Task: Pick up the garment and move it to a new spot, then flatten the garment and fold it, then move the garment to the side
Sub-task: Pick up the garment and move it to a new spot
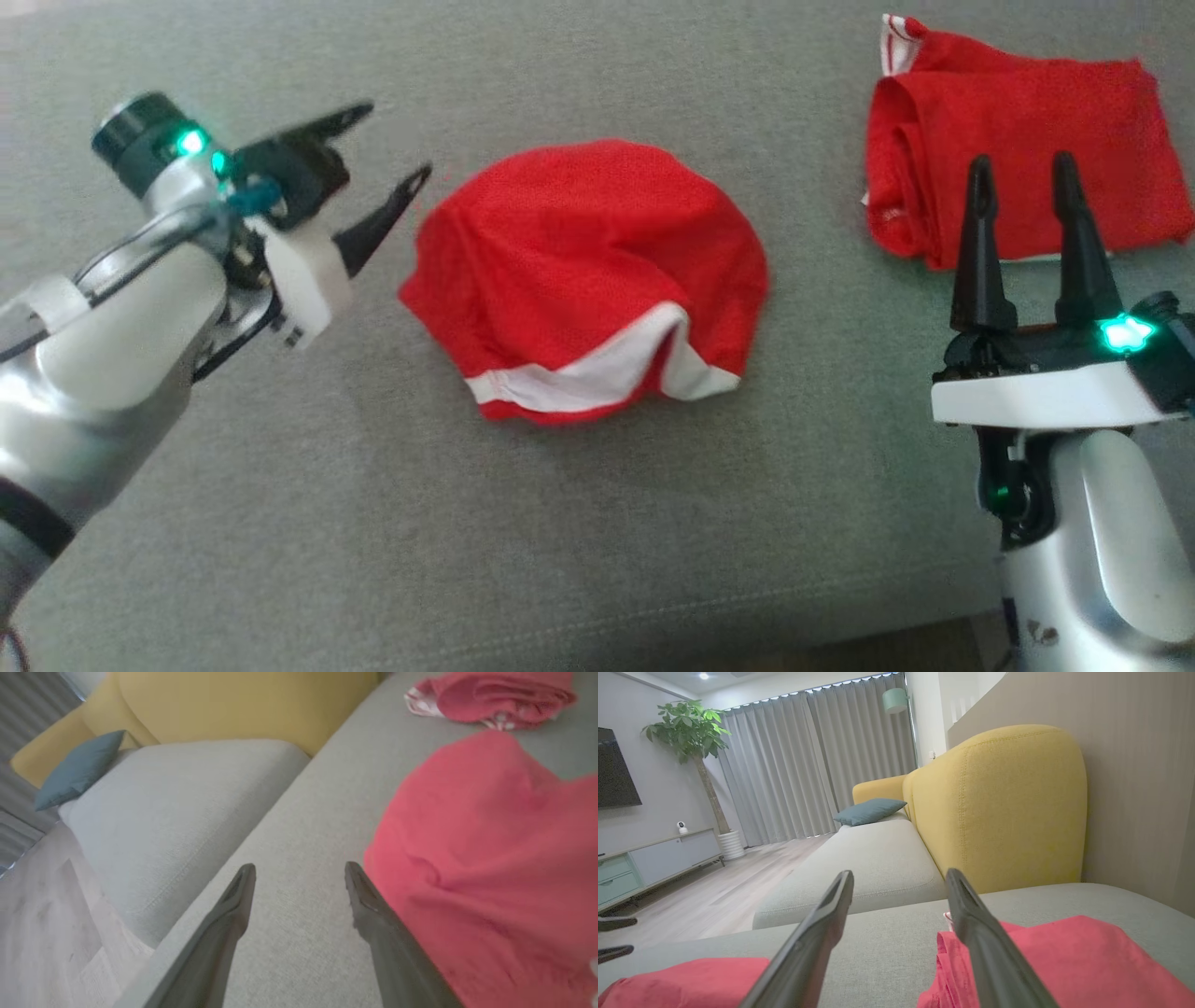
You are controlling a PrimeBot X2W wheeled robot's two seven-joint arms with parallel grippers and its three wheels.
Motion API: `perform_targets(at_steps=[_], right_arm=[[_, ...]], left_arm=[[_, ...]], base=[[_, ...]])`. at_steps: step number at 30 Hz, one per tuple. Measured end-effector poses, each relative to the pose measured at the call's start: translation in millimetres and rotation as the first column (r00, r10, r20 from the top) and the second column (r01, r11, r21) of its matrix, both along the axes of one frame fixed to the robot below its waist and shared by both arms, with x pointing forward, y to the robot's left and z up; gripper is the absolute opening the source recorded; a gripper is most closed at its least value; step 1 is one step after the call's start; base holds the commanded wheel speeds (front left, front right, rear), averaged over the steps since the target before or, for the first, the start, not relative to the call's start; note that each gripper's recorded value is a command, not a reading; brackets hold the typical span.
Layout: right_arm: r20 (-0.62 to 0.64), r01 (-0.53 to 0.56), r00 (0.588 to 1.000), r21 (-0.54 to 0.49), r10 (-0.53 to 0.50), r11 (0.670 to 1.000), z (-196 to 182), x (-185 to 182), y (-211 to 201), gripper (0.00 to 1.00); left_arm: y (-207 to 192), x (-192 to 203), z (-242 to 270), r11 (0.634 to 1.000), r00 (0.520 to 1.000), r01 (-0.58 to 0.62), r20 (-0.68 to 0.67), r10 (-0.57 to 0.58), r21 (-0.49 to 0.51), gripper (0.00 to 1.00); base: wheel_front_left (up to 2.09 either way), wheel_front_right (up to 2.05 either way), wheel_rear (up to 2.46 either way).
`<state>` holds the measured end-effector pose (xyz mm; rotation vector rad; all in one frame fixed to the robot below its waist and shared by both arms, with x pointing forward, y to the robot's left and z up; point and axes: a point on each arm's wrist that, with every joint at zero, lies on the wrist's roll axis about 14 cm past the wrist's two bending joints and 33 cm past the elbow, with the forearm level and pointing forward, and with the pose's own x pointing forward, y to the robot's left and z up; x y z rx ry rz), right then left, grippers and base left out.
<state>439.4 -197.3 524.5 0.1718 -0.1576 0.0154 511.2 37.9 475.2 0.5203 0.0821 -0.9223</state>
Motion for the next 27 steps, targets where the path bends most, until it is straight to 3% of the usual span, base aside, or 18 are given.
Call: perform_targets(at_steps=[8,15,20,25,27], right_arm=[[0.015,-0.058,0.998,-0.003,0.058,0.998,7,3,22,1.0],[-0.009,-0.116,0.993,0.003,0.116,0.993,3,-7,43,1.0],[-0.032,-0.151,0.988,0.009,0.151,0.989,-2,-17,56,1.0],[-0.052,-0.176,0.983,0.011,0.176,0.984,-8,-27,65,1.0],[-0.053,-0.187,0.981,0.011,0.188,0.982,-8,-29,69,1.0]], left_arm=[[23,1,48,0.974,0.983,-0.152,0.075,0.166,-0.168,1.0],[56,-30,83,0.89,0.938,-0.287,0.087,0.337,-0.354,1.0],[79,-63,95,0.775,0.881,-0.393,0.04,0.472,-0.494,1.0],[111,-101,86,0.624,0.777,-0.531,-0.034,0.629,-0.573,1.0],[119,-114,84,0.582,0.741,-0.561,-0.044,0.67,-0.588,1.0]], base=[[0.0,0.0,0.0],[0.0,0.0,0.0],[0.0,0.0,0.0],[0.0,0.0,0.0],[0.0,0.0,0.0]])
